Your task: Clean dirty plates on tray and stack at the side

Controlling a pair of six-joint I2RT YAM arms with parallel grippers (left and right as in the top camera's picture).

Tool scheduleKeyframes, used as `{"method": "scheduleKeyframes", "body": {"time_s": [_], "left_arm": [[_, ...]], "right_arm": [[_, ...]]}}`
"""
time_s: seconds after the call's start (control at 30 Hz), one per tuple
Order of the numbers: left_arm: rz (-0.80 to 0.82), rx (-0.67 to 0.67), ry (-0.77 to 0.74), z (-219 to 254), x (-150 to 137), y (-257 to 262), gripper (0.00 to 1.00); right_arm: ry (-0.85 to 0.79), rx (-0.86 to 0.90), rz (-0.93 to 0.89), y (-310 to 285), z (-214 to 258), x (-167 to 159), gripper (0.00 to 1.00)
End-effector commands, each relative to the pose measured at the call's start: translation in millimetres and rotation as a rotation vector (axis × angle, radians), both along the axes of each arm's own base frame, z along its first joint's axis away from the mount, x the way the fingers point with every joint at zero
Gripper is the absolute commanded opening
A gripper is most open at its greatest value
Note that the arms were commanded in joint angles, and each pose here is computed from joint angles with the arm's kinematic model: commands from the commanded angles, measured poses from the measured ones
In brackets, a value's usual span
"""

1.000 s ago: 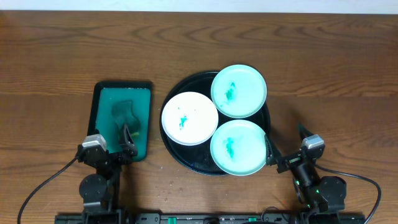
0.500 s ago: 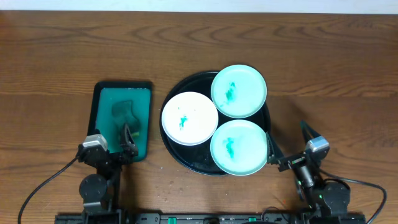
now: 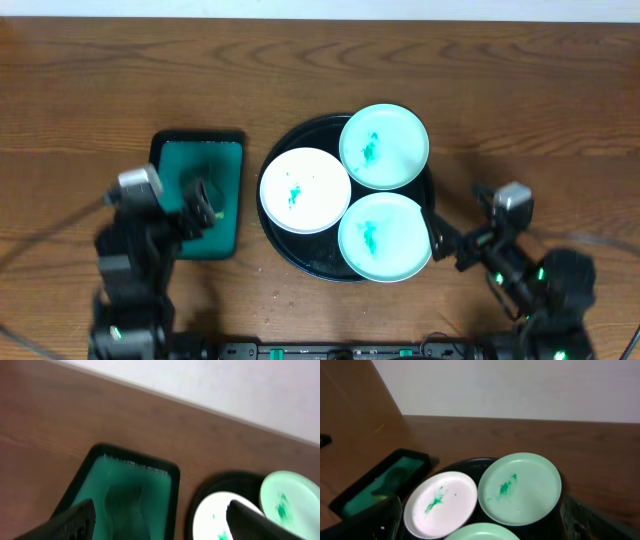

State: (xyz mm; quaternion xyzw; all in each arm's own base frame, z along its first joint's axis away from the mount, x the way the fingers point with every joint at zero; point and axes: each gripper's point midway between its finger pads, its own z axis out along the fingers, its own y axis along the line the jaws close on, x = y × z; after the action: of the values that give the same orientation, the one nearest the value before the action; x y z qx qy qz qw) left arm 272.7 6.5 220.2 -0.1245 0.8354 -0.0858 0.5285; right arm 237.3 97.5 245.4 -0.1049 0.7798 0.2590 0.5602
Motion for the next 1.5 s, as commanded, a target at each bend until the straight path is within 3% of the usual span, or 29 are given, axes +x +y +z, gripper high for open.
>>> {"method": "scheduleKeyframes", "body": {"time_s": [0.0, 0.23, 0.37, 0.5, 0.63, 0.9, 0.93, 1.03, 1.23, 1.33, 1.47], "left_arm": [[-0.009, -0.002, 0.118, 22, 25, 2, 0.84], [-0.013, -0.029, 0.458, 16, 50, 4, 0.84], [-0.004, -0.057, 0.528, 2, 51, 2, 0.84], [-0.002, -0.061, 0.582, -6, 41, 2, 0.84], [-0.002, -0.062, 0.589, -7, 40, 2, 0.84], [0.018, -0.085, 0.594, -8, 39, 2, 0.84], [0.018, -0.084, 0.594, -8, 39, 2, 0.84], [0.018, -0.085, 0.593, -7, 39, 2, 0.84], [0.018, -0.084, 0.594, -8, 39, 2, 0.84], [0.018, -0.084, 0.594, -8, 39, 2, 0.84], [0.018, -0.084, 0.594, -8, 39, 2, 0.84]], "right_arm": [[0.116, -0.002, 0.077, 14, 21, 19, 0.99], [0.582, -0.005, 0.207, 42, 14, 55, 0.99], [0.744, -0.113, 0.303, 61, -5, 63, 0.99], [0.925, -0.299, 0.269, 69, -42, 66, 0.99], [0.994, -0.373, 0.305, 89, -73, 68, 0.99], [0.999, -0.288, 0.458, 144, -103, 80, 0.99], [1.012, -0.276, 0.442, 151, -111, 84, 0.99], [1.185, -0.254, 0.149, 139, -140, 92, 0.99], [1.272, -0.278, 0.118, 156, -180, 86, 0.84], [1.27, -0.285, 0.118, 165, -190, 86, 0.7], [1.264, -0.291, -0.012, 159, -196, 94, 0.64]]}}
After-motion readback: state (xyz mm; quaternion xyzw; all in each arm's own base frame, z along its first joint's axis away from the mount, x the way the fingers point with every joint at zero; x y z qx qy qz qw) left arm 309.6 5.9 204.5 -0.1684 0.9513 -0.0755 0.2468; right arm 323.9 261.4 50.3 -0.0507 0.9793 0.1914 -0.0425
